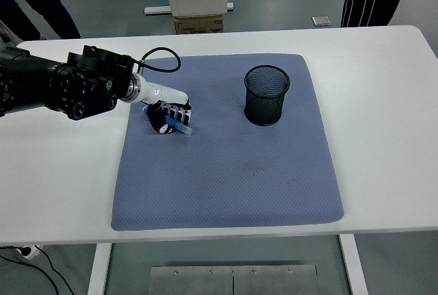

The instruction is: Left hand places marker in pen holder

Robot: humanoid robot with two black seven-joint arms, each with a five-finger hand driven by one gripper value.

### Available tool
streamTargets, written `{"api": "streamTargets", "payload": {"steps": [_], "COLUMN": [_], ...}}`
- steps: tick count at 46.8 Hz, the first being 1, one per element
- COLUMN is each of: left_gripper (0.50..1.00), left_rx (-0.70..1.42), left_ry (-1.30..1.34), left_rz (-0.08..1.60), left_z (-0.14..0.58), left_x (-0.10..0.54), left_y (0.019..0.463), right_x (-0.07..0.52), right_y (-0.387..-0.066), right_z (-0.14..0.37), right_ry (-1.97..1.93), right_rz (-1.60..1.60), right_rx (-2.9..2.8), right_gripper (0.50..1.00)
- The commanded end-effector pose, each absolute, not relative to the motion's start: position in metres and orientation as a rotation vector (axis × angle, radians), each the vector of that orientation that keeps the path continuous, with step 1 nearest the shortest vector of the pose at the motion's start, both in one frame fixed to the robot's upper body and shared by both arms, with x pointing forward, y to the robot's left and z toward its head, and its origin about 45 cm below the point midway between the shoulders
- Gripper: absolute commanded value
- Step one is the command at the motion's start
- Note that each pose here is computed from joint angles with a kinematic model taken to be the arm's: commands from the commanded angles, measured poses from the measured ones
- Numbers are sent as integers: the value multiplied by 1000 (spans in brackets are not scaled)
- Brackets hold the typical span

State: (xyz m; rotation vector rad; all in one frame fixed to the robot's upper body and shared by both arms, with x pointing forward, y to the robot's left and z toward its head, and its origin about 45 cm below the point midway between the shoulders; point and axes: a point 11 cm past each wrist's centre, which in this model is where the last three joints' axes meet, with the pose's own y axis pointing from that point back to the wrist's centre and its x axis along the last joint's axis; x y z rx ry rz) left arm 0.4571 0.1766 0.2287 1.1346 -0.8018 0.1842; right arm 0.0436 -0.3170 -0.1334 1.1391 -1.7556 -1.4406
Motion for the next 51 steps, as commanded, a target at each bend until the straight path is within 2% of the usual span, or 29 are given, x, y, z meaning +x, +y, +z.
{"api": "streamTargets", "payload": {"steps": [1, 10, 15, 40, 51], "left_gripper": [563, 555, 572, 587, 552], "left_rx": [1134, 1134, 1135, 1135, 1135], "left_ry": [-802, -802, -801, -801, -799], "left_rz": [184, 184, 183, 183, 182], "left_z": [229, 229, 229, 229, 229], "left_x": [457, 457, 457, 457, 457], "left_y": [177, 177, 177, 177, 177], "right_x": [43, 44, 44, 44, 44], "right_y": [-317, -317, -317, -317, -317], "right_z": [-133, -133, -133, -133, -133], "right_ry": [-1754, -1756, -1756, -1756, -1756], "right_rz": [-1441, -1440, -1440, -1440, -1440], "right_rx": [1138, 1139, 1139, 1139, 1139], "right_gripper": [1000, 1000, 1000, 1000, 1000]}}
